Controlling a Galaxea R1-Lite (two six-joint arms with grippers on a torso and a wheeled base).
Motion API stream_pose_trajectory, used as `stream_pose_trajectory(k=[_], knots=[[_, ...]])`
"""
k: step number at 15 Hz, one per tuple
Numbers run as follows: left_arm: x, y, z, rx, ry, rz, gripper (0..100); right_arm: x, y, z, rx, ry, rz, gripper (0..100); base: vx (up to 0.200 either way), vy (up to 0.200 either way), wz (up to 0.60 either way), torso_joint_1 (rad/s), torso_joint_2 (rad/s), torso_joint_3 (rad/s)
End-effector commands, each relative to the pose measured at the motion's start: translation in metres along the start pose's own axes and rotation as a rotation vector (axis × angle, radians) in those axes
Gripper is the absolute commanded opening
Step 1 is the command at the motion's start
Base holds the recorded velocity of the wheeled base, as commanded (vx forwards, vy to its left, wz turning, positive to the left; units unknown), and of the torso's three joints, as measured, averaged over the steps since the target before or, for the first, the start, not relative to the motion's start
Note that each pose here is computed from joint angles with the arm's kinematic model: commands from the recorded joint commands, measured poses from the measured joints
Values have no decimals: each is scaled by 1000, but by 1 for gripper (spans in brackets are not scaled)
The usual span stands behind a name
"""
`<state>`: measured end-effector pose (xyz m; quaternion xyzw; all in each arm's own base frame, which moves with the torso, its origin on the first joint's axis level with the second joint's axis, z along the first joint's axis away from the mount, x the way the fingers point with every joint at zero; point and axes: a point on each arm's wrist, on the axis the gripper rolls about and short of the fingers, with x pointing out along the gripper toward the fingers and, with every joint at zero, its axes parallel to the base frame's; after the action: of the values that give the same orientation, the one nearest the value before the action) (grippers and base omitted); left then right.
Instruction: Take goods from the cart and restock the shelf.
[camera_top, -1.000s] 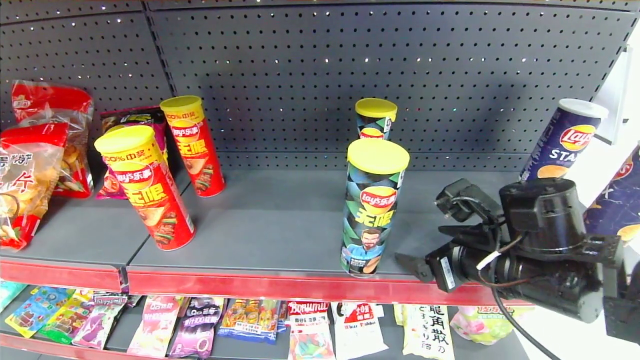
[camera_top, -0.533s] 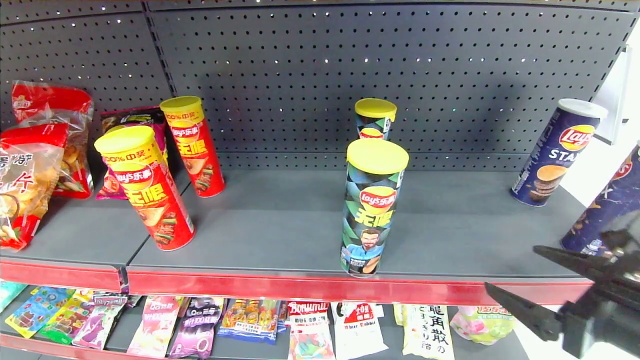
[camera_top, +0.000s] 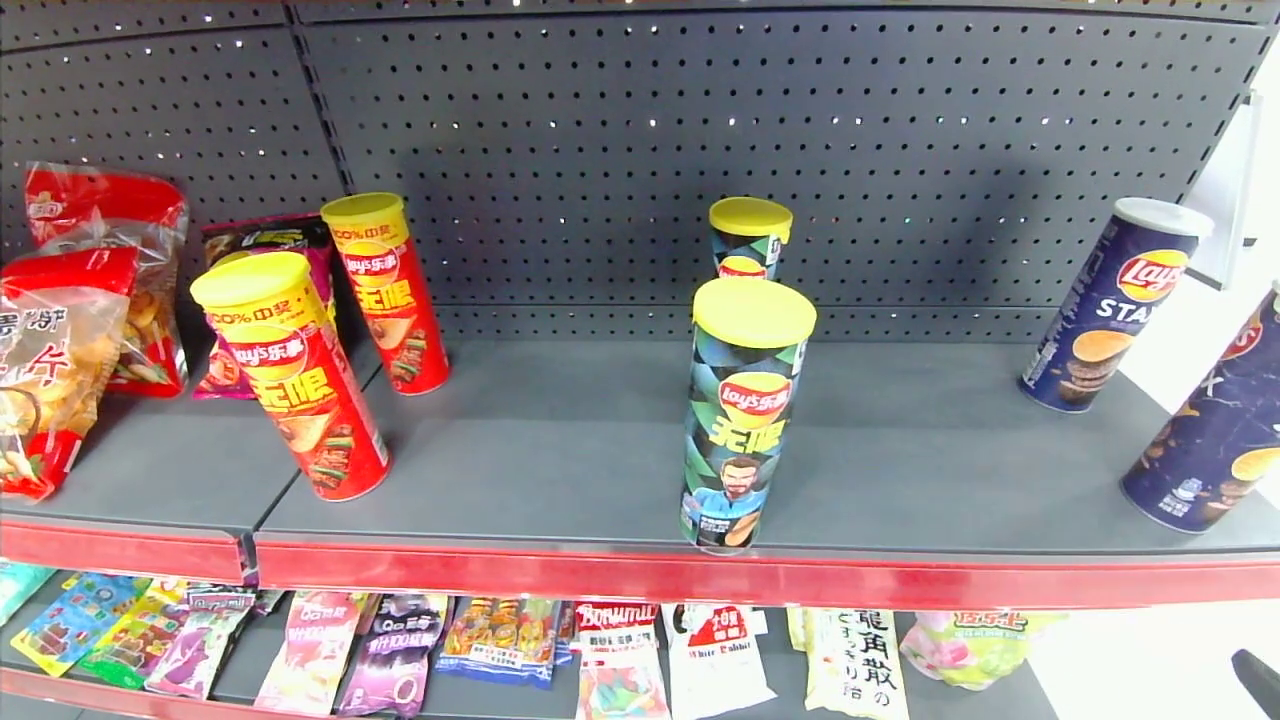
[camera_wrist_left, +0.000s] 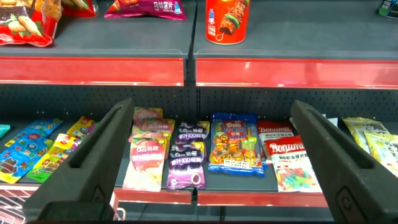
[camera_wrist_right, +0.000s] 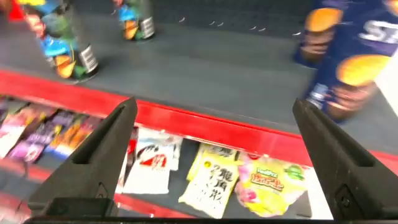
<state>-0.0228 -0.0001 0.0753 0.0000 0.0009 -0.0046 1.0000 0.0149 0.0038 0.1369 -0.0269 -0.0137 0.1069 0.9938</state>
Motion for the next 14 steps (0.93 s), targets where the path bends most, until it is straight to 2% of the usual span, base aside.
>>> stream_pose_trajectory(k=[1,2,3,4,6,7,10,14], knots=[[0,0,0,0,0,0,100,-18,2,-15,5,-71,-103,100,0,0,0,0,0,0],[0,0,0,0,0,0,100,-21,3,-29,24,-52,-162,100,0,0,0,0,0,0],[0,0,0,0,0,0,100,-26,3,-30,29,-85,-187,100,0,0,0,0,0,0],[0,0,0,0,0,0,100,-30,4,-33,24,-108,-134,100,0,0,0,0,0,0],[0,0,0,0,0,0,100,-33,5,-45,86,-43,-194,100,0,0,0,0,0,0],[0,0,0,0,0,0,100,-37,7,-50,114,-55,-241,100,0,0,0,0,0,0],[0,0,0,0,0,0,100,-39,8,-53,164,-49,-195,100,0,0,0,0,0,0],[0,0,0,0,0,0,100,-39,10,-53,69,-36,-111,100,0,0,0,0,0,0]])
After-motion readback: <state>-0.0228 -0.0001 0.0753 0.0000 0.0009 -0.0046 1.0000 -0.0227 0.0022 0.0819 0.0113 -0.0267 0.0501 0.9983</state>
